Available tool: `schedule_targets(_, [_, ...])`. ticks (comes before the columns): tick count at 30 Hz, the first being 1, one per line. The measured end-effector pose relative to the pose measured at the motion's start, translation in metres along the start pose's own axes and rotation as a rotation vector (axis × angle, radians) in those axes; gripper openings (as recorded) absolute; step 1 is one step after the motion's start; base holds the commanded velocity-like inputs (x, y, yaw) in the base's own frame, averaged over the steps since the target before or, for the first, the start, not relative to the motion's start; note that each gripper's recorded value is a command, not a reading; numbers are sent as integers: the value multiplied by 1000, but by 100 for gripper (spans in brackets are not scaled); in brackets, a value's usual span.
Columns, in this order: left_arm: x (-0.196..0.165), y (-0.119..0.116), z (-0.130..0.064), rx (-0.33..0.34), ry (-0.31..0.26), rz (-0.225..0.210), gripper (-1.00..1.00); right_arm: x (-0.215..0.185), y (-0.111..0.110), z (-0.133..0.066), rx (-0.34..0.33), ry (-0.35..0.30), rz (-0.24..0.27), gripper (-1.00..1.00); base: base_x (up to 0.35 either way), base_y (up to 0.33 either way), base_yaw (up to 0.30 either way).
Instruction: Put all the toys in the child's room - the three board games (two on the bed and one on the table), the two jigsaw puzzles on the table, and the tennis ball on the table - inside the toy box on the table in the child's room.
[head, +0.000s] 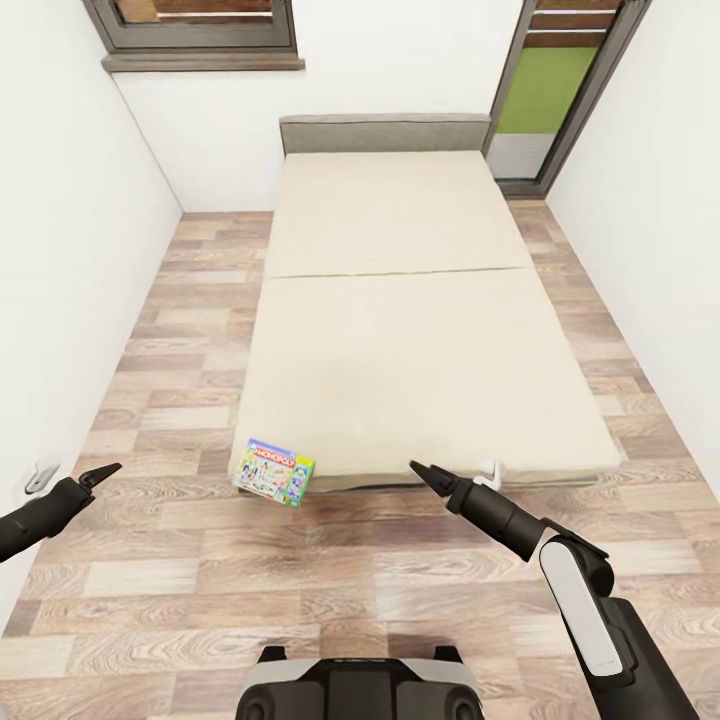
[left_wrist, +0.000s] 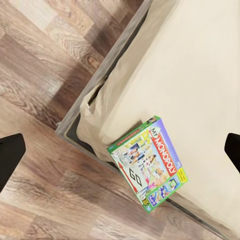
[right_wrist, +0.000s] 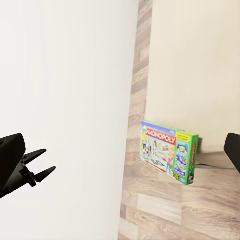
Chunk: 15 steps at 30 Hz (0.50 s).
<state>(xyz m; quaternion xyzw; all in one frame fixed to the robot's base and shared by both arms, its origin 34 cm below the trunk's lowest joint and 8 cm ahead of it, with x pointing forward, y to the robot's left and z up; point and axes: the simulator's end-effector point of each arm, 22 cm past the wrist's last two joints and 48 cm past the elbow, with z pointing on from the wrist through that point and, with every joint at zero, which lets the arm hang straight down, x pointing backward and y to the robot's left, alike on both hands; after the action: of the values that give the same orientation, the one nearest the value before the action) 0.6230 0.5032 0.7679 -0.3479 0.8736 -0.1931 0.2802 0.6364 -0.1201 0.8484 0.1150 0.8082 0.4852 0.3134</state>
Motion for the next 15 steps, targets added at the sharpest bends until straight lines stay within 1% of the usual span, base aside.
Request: schedule_targets(15, [-8, -10, -6, 18, -17, 3, 100, -8, 11, -2, -13, -13, -17, 100, 0, 0, 0])
